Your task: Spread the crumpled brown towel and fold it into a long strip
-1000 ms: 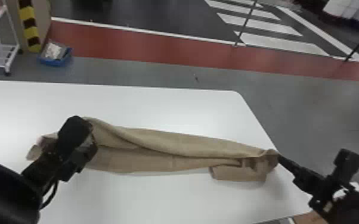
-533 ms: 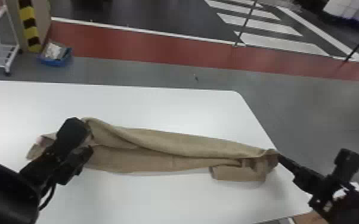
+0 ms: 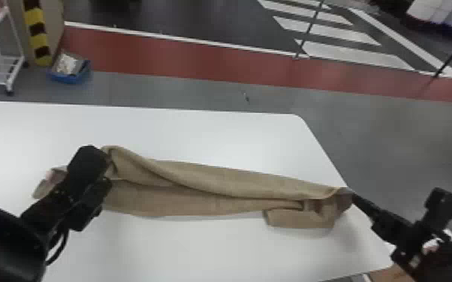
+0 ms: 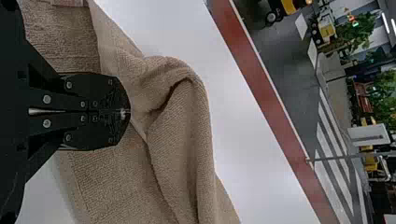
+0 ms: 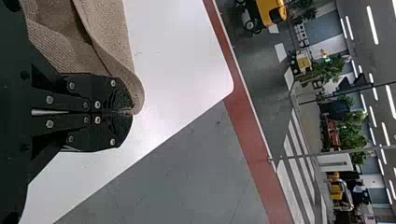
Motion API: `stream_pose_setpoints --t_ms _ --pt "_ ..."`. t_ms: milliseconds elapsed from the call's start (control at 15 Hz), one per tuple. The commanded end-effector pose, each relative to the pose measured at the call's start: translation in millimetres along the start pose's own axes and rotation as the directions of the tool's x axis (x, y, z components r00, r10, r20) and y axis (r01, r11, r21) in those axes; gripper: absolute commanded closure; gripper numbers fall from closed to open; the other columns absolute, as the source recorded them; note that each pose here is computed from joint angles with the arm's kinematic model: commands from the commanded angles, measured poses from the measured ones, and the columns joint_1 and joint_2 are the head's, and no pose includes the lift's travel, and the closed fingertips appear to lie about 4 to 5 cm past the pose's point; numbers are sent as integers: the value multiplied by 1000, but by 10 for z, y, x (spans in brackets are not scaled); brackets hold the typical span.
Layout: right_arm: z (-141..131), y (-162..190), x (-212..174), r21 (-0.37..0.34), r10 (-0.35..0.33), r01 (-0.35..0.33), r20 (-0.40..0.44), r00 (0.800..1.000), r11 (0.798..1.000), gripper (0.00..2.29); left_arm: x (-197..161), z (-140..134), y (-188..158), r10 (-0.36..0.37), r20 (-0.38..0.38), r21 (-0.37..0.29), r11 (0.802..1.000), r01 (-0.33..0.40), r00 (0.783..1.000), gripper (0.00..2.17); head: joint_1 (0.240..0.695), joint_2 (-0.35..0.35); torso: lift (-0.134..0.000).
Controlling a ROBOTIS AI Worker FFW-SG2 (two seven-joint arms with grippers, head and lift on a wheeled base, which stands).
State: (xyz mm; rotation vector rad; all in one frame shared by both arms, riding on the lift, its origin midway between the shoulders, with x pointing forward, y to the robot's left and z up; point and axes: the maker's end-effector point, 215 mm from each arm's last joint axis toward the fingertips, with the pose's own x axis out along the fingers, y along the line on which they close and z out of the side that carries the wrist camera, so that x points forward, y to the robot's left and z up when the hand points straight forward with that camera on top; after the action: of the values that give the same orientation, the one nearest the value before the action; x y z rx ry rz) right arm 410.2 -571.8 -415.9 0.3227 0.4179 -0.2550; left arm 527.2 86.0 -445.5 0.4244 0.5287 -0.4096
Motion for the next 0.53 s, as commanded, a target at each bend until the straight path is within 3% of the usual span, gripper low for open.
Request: stream_pose_setpoints --t_ms 0,333,467 --pt "65 3 -40 6 5 -5 17 1000 1000 1511 -185 175 74 1 42 -48 999 1 999 1548 695 -350 -123" --pt "256 -99 -174 30 -3 2 42 999 1000 1511 -917 660 447 -12 182 -220 974 52 983 1565 695 -350 -123" --pt "383 -177 -273 55 -8 5 63 998 998 1511 -1289 728 676 1 218 -269 961 59 976 1565 695 -350 -123"
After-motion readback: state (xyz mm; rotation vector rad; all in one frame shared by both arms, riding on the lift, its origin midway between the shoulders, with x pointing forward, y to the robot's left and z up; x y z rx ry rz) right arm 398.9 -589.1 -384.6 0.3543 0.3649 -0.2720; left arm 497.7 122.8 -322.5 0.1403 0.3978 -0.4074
